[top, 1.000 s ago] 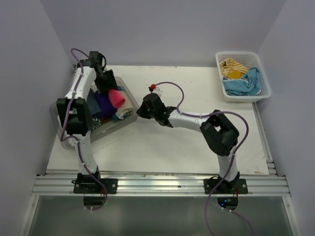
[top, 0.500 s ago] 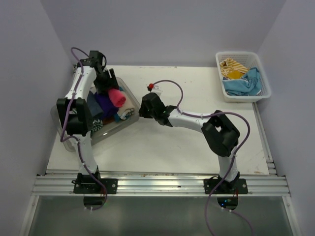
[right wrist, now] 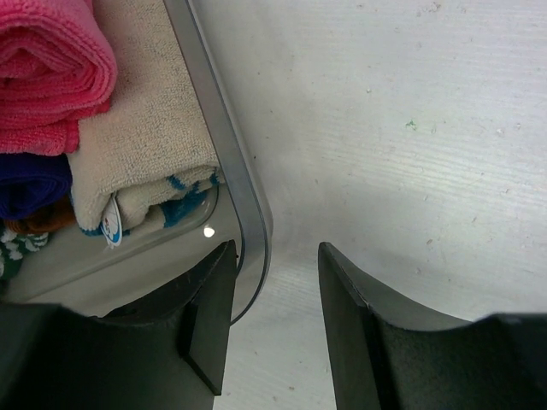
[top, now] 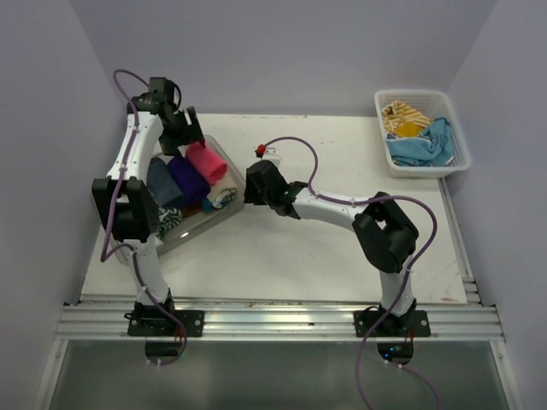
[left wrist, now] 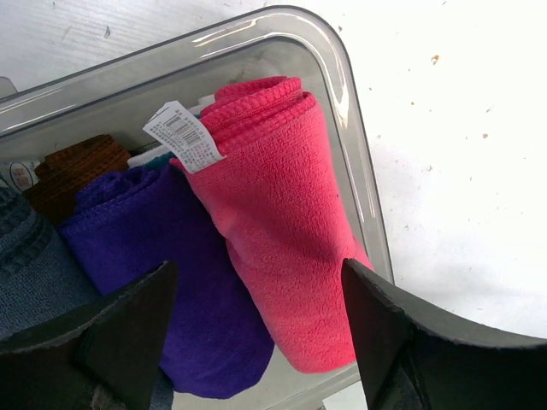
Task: Roll the towels
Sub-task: Place the rolled towel into the container
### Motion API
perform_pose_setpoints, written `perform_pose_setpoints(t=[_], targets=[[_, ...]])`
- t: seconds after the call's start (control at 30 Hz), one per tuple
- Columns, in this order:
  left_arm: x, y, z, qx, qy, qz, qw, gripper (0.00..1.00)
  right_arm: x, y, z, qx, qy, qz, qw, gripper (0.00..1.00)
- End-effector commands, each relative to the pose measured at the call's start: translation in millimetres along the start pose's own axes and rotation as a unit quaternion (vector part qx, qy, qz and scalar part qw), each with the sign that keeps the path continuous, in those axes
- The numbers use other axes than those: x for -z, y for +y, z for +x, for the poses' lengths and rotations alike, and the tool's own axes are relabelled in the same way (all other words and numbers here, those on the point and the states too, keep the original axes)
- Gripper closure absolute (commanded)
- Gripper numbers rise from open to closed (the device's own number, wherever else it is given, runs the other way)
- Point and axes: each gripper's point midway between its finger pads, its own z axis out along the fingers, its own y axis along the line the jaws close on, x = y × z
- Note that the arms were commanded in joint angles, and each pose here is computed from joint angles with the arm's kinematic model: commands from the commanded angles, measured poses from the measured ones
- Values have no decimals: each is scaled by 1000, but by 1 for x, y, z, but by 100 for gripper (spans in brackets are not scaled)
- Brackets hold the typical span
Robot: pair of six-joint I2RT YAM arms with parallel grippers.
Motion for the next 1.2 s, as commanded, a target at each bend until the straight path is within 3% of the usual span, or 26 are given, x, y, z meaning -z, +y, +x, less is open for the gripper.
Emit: perform_pose_setpoints(t=[0.0, 0.17, 0.5, 0.6, 0.77, 0.93, 1.17], targets=[[41, -18, -20, -13, -60, 22, 998, 19, 16, 1, -32, 5, -34, 10, 999, 54], [53, -40, -32, -24, -98, 65, 993, 20, 13, 0, -29, 6, -30, 12, 999, 54], [19, -98, -36, -50, -108, 142, 983, 22, 12, 1, -24, 7, -24, 11, 1000, 54], [-17, -94, -31, -44, -83, 133, 987, 22, 13, 1, -23, 7, -24, 11, 1000, 54], [-42, -85, -10, -54, -43, 103, 992, 23, 13, 0, -22, 9, -24, 14, 1000, 54], [-40, -65, -5, -67, -35, 53, 996, 23, 13, -1, -19, 8, -21, 16, 1000, 54], [-36, -61, -8, -95, -43, 46, 993, 24, 14, 1, -19, 9, -22, 14, 1000, 54]])
